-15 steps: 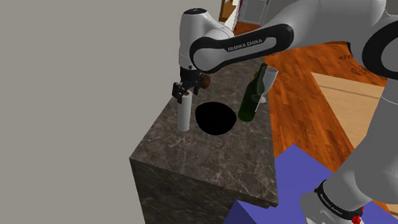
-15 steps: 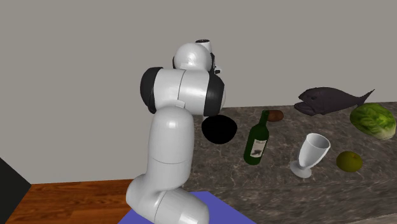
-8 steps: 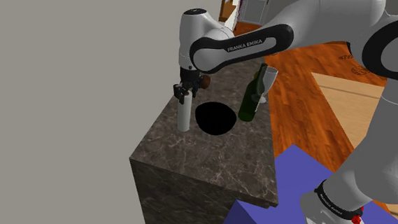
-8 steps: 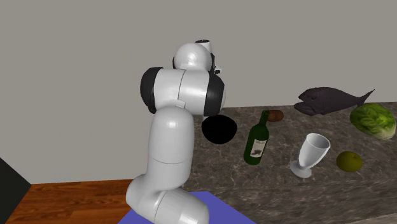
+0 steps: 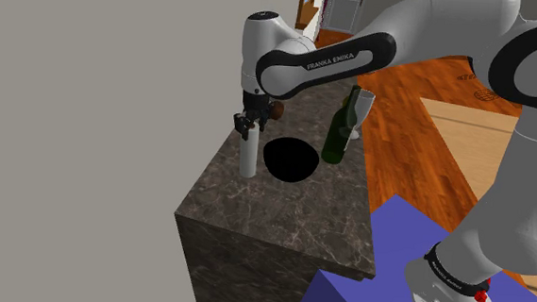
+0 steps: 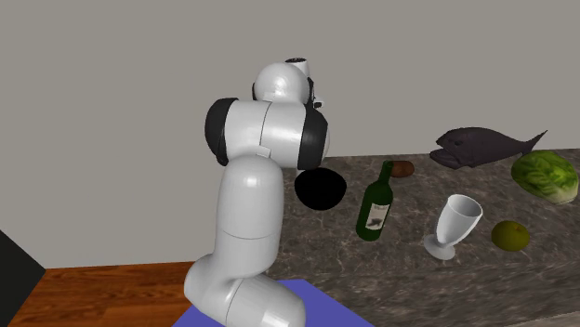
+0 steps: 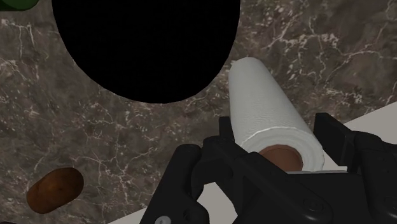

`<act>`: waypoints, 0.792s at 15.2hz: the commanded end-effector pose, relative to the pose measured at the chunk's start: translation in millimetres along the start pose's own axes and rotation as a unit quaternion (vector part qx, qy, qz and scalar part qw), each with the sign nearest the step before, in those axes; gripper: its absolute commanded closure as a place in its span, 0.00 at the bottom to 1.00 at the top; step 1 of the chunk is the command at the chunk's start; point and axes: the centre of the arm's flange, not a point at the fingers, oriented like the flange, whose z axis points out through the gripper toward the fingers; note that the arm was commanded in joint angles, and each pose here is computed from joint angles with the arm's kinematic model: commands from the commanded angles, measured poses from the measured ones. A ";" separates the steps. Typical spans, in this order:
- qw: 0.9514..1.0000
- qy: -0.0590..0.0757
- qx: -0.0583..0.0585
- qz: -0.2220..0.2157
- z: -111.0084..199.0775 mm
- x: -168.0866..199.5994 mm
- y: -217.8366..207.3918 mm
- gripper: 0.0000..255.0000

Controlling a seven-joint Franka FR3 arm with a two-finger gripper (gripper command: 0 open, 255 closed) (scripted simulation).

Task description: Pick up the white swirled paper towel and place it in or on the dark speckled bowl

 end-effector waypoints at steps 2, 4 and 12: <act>1.000 0.000 0.000 0.000 -10.1 0.7 1.1 1.00; 1.000 0.000 0.000 0.000 -20.6 1.5 1.8 1.00; 1.000 0.000 0.000 0.000 -62.6 4.5 4.7 1.00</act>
